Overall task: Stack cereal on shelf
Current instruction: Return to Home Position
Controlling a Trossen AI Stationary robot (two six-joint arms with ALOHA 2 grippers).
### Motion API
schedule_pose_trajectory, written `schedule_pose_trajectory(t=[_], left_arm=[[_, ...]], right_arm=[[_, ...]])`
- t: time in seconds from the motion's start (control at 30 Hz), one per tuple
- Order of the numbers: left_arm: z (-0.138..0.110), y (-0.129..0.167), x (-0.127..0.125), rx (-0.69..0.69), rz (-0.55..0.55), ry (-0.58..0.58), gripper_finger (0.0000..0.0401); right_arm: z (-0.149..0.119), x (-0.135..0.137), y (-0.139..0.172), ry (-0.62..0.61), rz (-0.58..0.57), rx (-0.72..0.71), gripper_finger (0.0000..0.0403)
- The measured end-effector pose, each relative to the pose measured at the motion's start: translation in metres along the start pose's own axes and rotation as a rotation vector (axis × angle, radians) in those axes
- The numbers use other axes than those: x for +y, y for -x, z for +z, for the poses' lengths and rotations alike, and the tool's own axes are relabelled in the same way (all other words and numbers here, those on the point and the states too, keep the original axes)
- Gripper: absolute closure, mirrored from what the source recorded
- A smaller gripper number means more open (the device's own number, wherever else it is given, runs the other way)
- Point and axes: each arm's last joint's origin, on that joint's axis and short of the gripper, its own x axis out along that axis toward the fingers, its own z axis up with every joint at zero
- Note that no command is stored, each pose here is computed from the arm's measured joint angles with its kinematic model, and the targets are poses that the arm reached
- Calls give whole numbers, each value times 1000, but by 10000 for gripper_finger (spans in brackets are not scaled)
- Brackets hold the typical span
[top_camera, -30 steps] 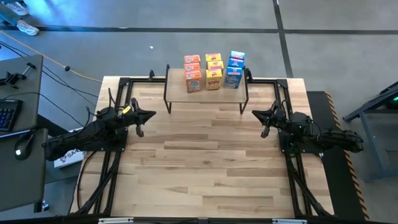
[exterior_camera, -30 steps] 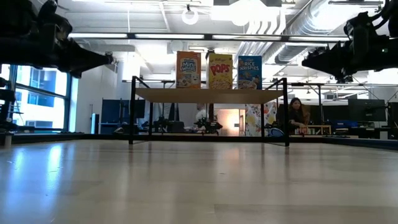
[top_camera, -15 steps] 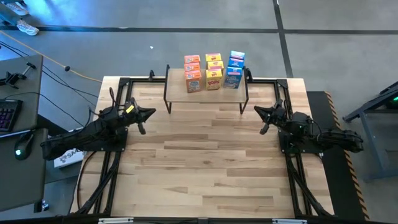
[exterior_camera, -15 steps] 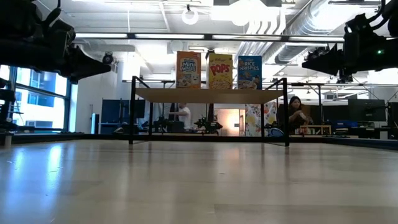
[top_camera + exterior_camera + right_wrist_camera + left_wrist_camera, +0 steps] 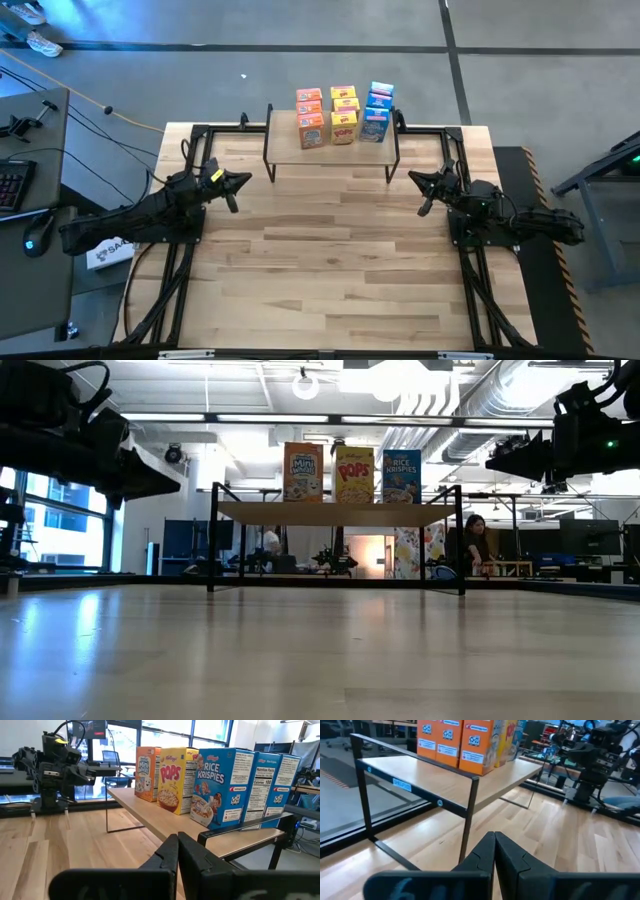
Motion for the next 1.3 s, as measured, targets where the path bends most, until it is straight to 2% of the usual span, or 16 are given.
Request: schedule_pose_trajectory(t=[0.17,0.37,0.53,1.3], left_arm=[[3,2,-1,-35,-14,-64,401],[13,10,-3,-156,-80,-111,401],[12,11,-3,-153,-85,-57,401],[12,10,-3,-145,-84,-56,401]], right_arm=[[0,0,0,0,0,0,403],[0,0,0,0,0,0,403],[0,0,0,0,0,0,403],[0,0,0,0,1,1,403]])
